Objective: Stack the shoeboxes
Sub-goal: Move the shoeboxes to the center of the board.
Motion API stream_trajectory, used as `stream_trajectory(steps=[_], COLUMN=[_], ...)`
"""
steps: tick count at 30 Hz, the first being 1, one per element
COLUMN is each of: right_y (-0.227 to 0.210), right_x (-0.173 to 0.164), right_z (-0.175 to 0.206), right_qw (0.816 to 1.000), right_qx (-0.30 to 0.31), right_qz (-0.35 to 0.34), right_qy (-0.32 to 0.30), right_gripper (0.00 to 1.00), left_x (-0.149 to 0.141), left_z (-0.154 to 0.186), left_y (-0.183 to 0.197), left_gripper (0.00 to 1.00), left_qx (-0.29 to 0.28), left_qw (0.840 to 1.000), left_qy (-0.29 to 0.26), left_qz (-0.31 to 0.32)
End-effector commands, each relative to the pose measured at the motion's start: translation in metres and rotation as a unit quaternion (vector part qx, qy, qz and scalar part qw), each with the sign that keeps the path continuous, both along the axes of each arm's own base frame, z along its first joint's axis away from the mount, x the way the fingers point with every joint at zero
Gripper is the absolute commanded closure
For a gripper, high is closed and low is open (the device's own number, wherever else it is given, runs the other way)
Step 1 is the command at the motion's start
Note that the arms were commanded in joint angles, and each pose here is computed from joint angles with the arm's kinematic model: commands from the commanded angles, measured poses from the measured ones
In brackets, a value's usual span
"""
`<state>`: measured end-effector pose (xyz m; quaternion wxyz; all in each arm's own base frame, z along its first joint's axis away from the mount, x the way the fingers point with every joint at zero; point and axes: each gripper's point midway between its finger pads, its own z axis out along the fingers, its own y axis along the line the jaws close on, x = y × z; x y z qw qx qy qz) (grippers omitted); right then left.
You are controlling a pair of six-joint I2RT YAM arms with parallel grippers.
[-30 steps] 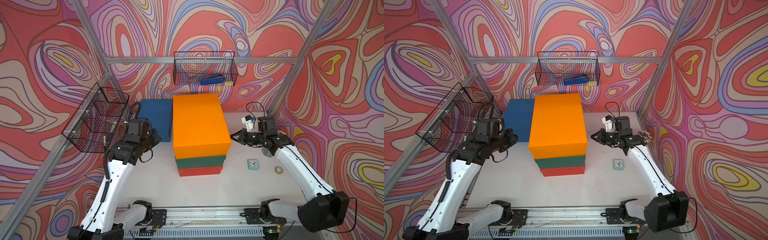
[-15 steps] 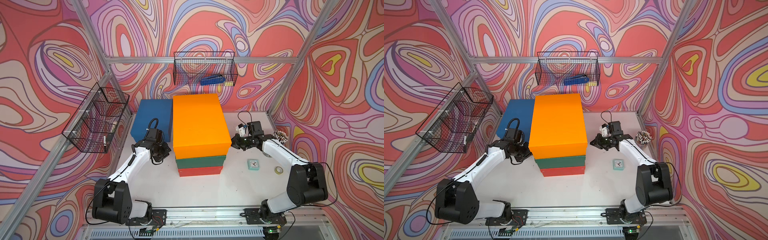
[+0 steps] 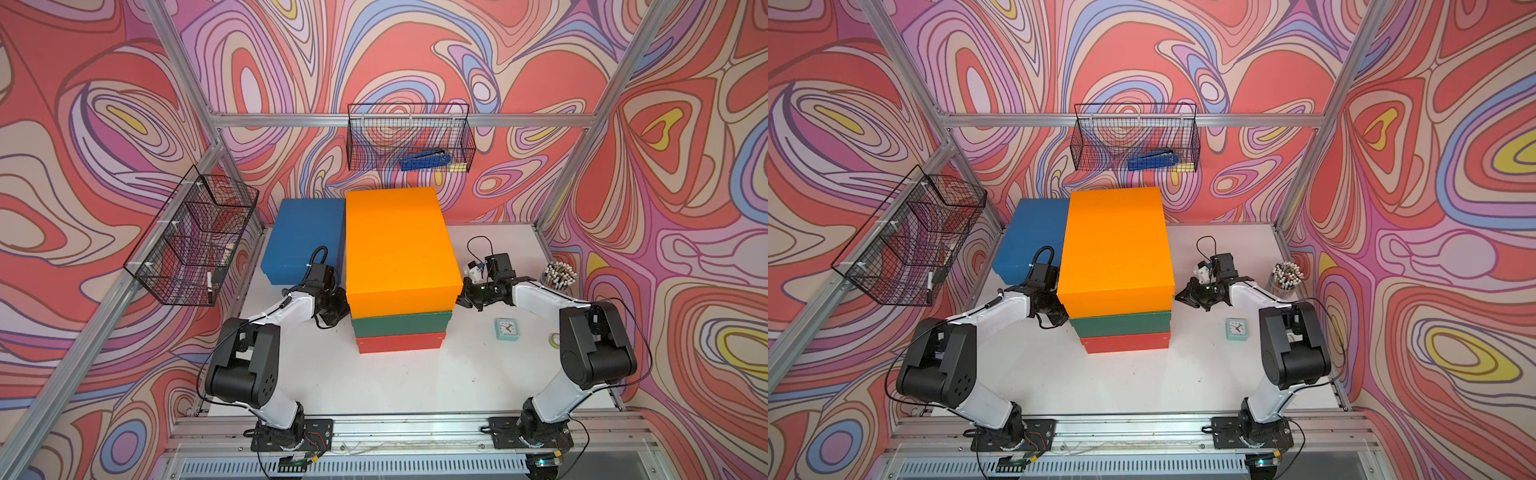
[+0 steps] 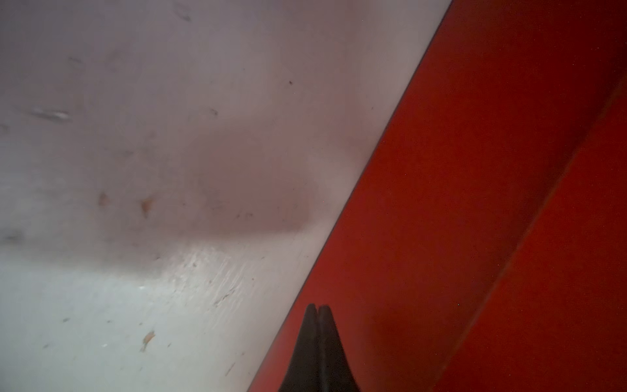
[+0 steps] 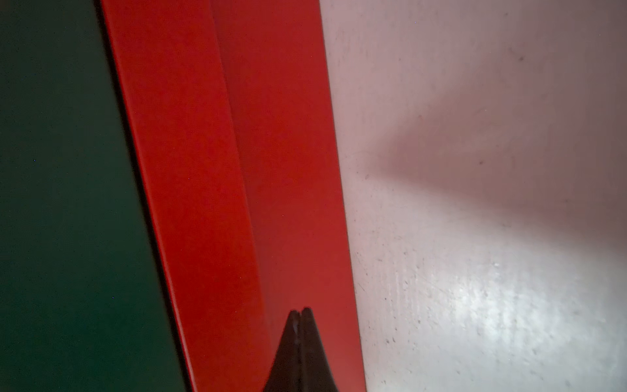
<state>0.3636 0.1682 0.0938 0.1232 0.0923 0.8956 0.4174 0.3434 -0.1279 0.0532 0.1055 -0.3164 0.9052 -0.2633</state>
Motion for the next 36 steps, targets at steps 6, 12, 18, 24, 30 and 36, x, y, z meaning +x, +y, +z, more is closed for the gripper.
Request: stream_trajectory(steps=[6,12,18,24,30,36], right_y=[0.005,0.005,-0.010,-0.043,-0.073,-0.077], right_x=[0.008,0.011,0.014,0.020,0.029,0.030], right_z=[-0.007,-0.009,-0.009,-0.003,0.001,-0.001], right_qw=[1.000,0.999,0.999,0.998,0.995,0.994], right_qx=[0.026,0.032,0.037,0.028,0.017,0.015], right_qz=[-0.002,-0.005,-0.025,-0.063,-0.102,-0.108], right_qy=[-0.004,-0.001,0.004,-0.002,-0.010,-0.005], right_gripper=[1.00,1.00,1.00,1.00,1.00,1.00], left_x=[0.029,0.043,0.059,0.084,0.103,0.113], left_z=[-0.003,-0.007,-0.010,-0.002,0.004,0.012], left_y=[-0.029,-0.042,-0.054,-0.087,-0.124,-0.137], left_gripper=[1.00,1.00,1.00,1.00,1.00,1.00], left_qx=[-0.020,-0.026,-0.029,-0.036,-0.054,-0.065], left_qw=[1.000,0.999,0.999,0.997,0.995,0.993], left_qy=[-0.021,-0.022,-0.028,-0.043,-0.052,-0.062], left_qz=[-0.011,-0.019,-0.024,-0.047,-0.068,-0.071])
